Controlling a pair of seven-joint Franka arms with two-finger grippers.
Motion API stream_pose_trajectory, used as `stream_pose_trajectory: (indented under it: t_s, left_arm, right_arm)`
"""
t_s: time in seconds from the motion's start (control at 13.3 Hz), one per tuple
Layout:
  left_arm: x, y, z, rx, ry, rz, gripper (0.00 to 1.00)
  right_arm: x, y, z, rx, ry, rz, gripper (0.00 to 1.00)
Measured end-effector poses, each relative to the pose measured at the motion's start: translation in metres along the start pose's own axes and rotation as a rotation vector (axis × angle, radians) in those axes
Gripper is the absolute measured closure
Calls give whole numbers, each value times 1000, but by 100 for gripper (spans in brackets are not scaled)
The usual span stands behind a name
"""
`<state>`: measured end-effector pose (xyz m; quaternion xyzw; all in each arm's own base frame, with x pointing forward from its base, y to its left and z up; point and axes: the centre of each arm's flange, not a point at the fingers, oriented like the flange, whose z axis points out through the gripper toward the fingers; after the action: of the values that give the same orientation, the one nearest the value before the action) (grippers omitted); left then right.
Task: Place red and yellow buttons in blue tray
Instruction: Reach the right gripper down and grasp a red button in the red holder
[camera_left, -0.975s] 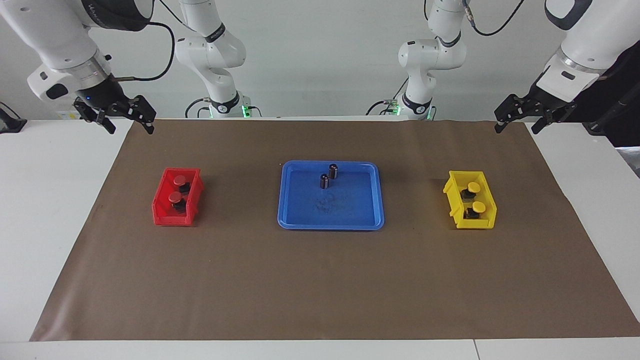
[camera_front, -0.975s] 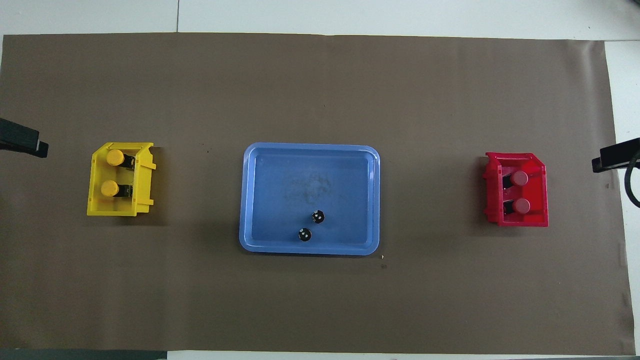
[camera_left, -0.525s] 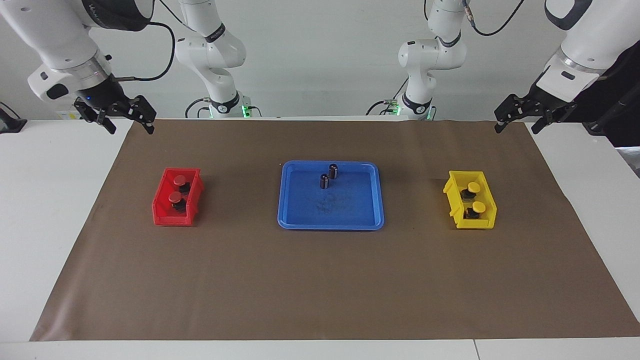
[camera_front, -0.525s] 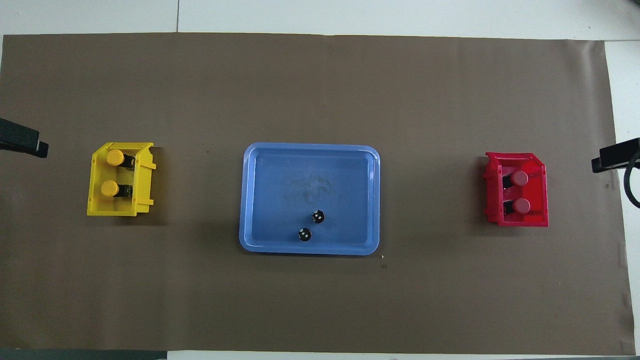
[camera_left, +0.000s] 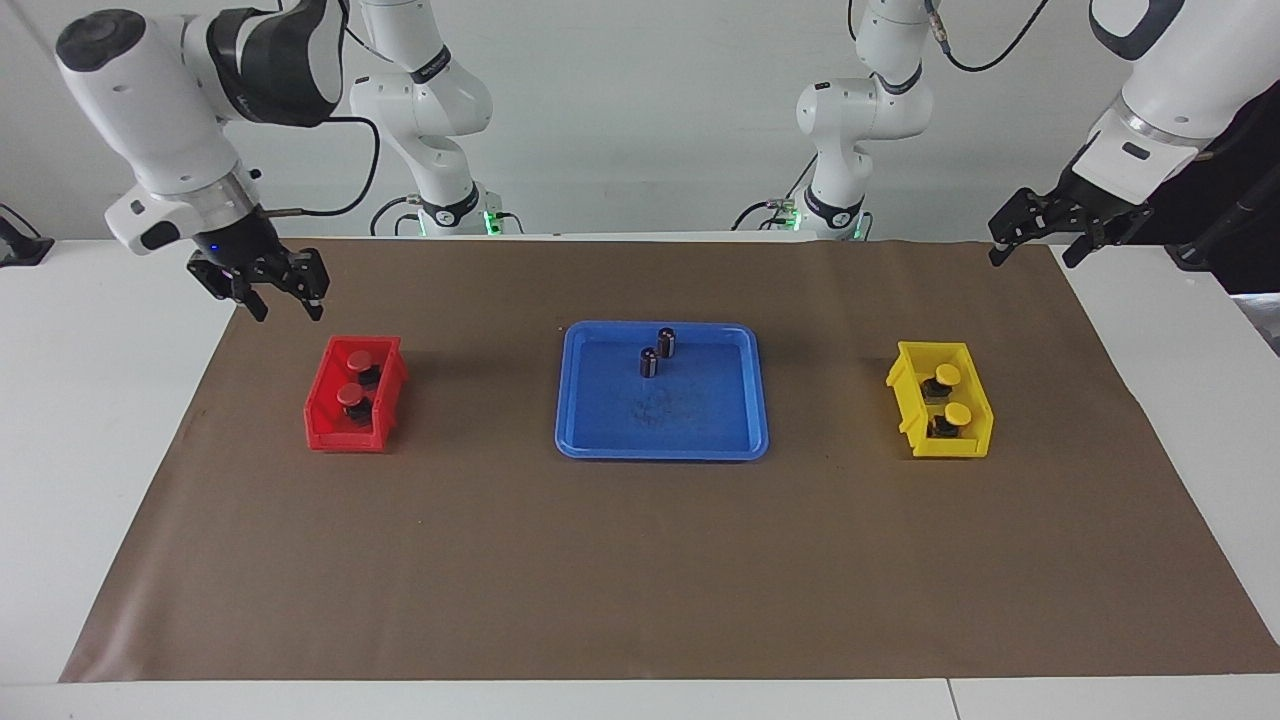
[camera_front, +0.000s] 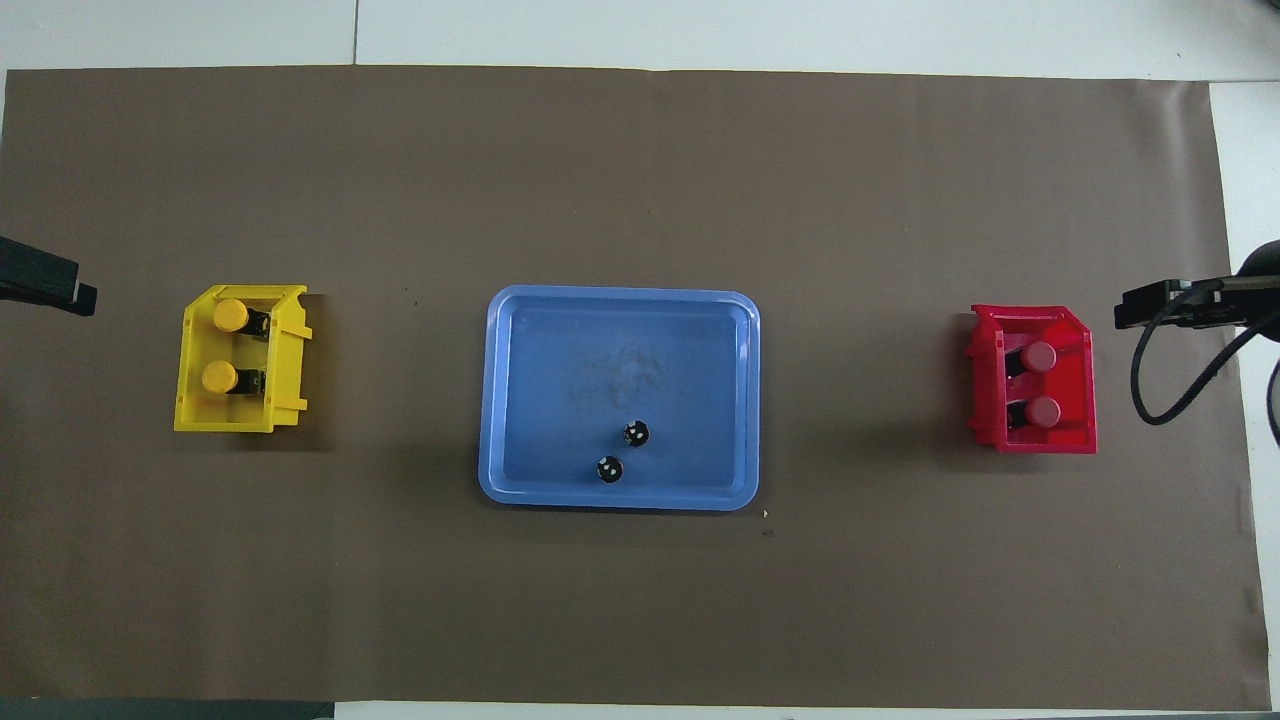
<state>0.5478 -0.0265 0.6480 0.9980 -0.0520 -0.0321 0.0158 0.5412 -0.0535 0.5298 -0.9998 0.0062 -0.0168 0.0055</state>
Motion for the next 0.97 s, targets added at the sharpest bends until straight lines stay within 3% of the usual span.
stream_pose_trajectory:
  t_s: [0.45,0.97]
  left_arm:
    - [0,0,0,0,0,0,0]
    - [0,0,0,0,-1,0,0]
  right_arm:
    - [15,4,114,-7,12,11,34]
    - [2,9,162,18,31,22,36]
